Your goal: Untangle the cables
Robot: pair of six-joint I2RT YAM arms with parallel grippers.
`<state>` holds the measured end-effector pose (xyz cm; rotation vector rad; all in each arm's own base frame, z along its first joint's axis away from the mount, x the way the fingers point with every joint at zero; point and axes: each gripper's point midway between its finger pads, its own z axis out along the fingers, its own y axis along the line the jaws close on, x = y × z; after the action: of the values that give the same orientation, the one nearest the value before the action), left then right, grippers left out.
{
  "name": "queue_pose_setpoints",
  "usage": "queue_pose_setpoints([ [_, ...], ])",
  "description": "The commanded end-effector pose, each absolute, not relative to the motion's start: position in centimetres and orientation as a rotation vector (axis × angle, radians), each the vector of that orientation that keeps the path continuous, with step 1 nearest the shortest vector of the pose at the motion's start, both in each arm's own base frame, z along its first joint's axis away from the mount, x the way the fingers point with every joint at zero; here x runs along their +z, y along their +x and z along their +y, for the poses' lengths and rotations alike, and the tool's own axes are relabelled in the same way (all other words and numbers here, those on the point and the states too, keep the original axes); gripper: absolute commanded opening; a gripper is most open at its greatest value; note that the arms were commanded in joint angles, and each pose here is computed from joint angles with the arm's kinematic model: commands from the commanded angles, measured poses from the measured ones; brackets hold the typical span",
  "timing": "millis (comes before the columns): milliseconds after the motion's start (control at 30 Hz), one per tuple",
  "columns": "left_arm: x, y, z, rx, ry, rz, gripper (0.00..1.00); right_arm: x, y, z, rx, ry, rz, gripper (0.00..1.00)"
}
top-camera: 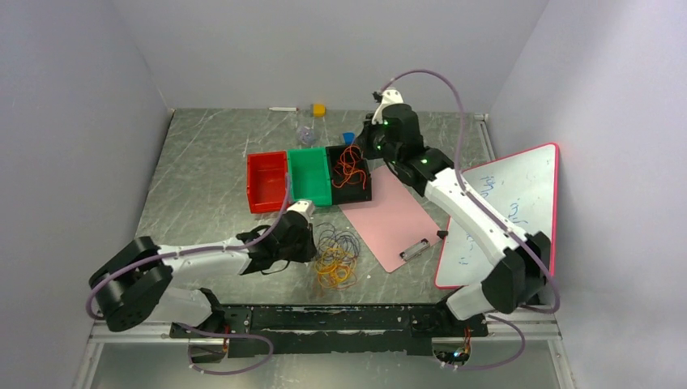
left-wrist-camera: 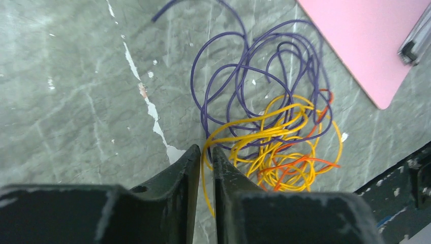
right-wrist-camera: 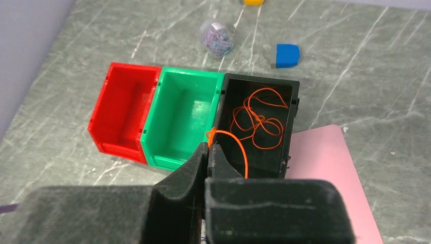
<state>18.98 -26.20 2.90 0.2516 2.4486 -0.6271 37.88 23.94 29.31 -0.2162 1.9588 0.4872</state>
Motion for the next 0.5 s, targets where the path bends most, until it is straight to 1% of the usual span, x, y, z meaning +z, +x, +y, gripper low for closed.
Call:
queue_pose_setpoints([
  [0, 4.7, 19.9, -24.9, -0.55, 0.203, 2.393, 0.24, 27.8, 40.1, 24.8, 0.457, -0.231, 1.944, 0.0],
  [333, 7.7, 21.0, -24.3, -0.497, 0.217, 2.33, 0.42, 22.3, 43.5, 25.3, 0.338, -0.194, 2.046, 0.0],
  [467, 8.2, 21.1, -24.1, -0.492, 0.214, 2.319, 0.44, 21.0, 44.3, 24.2, 0.248, -0.154, 2.064, 0.0],
])
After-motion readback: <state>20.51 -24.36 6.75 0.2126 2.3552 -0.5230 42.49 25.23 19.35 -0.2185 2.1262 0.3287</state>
